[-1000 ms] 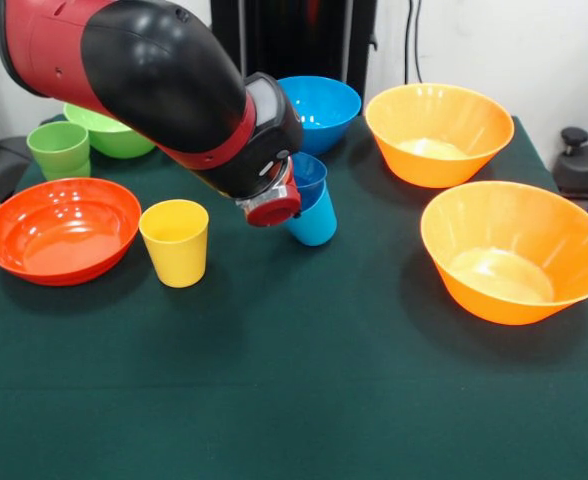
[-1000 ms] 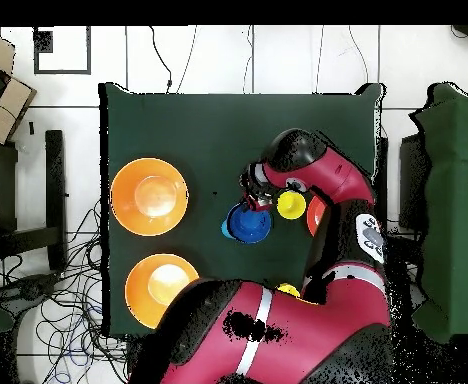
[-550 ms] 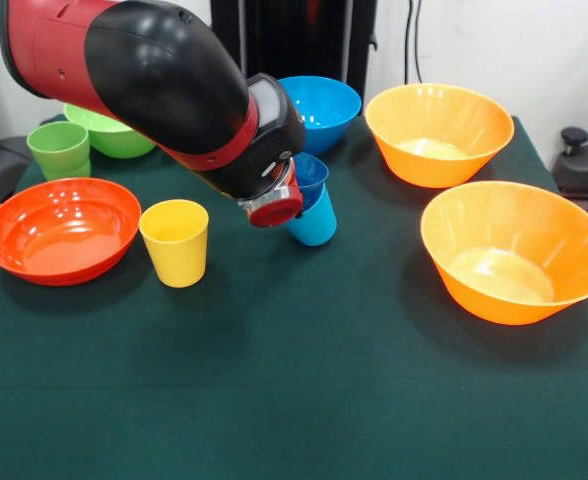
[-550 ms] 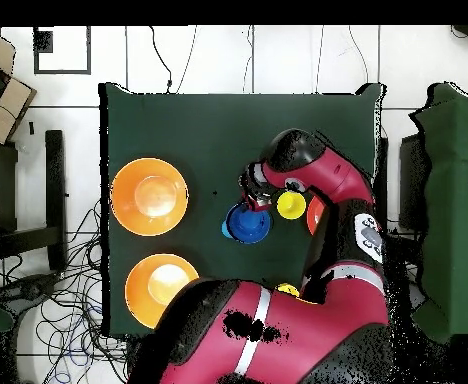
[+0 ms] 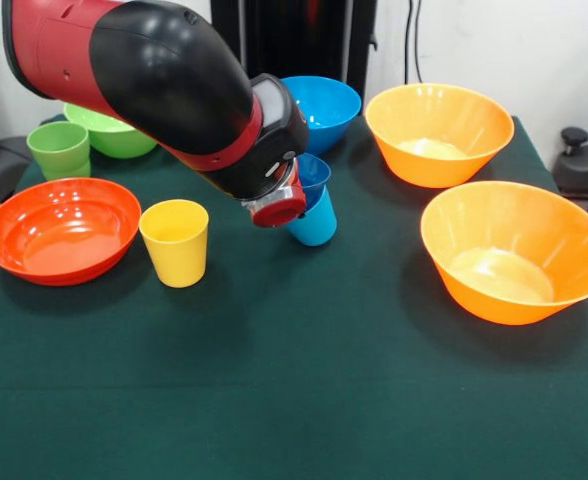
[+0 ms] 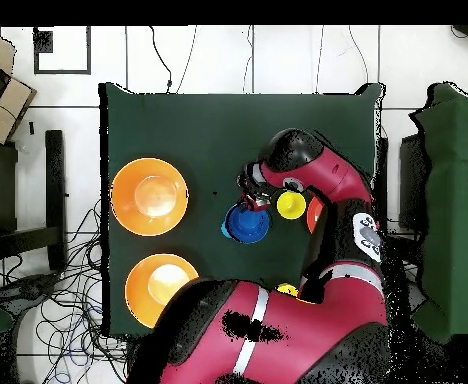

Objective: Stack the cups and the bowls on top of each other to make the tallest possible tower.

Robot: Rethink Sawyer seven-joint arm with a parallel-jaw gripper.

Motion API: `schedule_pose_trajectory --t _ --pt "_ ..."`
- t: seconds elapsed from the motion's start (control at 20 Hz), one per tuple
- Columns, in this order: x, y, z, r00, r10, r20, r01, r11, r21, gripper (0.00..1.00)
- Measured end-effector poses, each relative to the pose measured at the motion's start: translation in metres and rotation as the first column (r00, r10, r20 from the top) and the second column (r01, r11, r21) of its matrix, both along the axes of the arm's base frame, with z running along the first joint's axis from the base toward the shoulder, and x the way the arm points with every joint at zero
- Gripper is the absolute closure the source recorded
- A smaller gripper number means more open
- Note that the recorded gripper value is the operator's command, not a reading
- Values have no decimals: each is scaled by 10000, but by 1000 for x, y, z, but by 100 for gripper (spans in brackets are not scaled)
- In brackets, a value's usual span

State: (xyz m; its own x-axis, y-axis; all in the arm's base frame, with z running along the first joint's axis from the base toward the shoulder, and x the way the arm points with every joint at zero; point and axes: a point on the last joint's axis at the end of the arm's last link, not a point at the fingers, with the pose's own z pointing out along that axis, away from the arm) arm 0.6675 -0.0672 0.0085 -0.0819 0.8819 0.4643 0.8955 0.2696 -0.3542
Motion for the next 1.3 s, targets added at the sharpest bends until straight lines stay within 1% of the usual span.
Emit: schedule_pose_trajectory --t 0.9,1.2,1.3 --pt "-1 -2 0 10000 -5 -23 5 10000 -59 100" --pt "-1 2 1 10000 78 -36 -78 9999 -107 100" --pt "-1 7 1 9999 156 -44 -156 9998 -131 100"
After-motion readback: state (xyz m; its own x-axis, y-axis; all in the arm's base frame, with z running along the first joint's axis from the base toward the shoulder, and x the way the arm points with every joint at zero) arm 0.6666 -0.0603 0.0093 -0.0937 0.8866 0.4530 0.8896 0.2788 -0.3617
